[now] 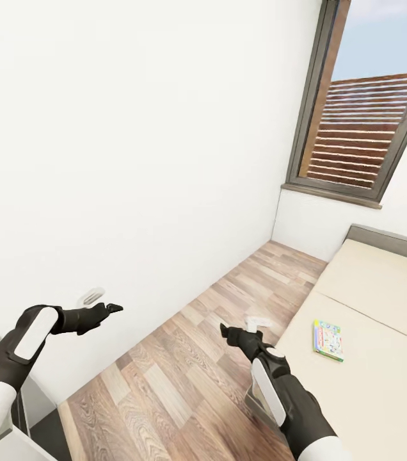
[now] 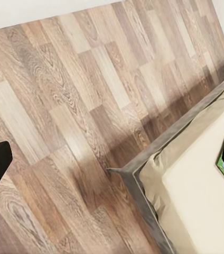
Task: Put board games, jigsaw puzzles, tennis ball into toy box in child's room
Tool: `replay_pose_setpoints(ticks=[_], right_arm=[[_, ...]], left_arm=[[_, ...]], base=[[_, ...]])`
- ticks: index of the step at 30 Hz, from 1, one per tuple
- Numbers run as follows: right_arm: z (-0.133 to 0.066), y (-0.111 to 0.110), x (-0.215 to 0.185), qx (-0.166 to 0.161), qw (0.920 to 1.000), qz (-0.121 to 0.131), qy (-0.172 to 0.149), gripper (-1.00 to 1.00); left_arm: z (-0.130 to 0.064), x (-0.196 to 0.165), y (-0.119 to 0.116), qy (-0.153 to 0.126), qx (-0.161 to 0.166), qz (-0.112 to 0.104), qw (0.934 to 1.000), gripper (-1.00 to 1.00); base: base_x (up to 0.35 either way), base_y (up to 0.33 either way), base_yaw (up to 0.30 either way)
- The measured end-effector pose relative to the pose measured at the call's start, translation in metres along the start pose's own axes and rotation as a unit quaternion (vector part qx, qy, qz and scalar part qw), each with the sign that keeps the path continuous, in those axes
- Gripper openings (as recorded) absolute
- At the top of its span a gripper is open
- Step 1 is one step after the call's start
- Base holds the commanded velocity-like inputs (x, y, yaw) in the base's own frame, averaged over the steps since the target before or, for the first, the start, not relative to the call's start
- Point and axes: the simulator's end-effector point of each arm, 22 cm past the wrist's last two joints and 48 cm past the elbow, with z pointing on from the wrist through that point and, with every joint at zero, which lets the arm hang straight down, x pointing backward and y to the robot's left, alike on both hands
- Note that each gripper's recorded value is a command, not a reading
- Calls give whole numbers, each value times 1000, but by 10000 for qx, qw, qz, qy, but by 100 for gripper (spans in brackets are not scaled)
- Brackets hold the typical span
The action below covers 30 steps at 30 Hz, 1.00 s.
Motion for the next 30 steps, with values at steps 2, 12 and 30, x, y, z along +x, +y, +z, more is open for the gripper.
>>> replay_pose_setpoints(ticks=[2,12,30], right_arm=[[-1,1,-2,-2,10000,-20,-15,100],[-6,-2,-13,6,10000,-35,-87,100],[-13,7,-24,-25,9998,-115,-189,100]], left_arm=[[-1,-1,-1,-10,6,4,10000,100],[-6,-3,-8,-56,61,28,10000,100],[-19,-13,-15,-182,113,76,9997,100]], base=[[0,0,-112],[0,0,-147],[0,6,-184]])
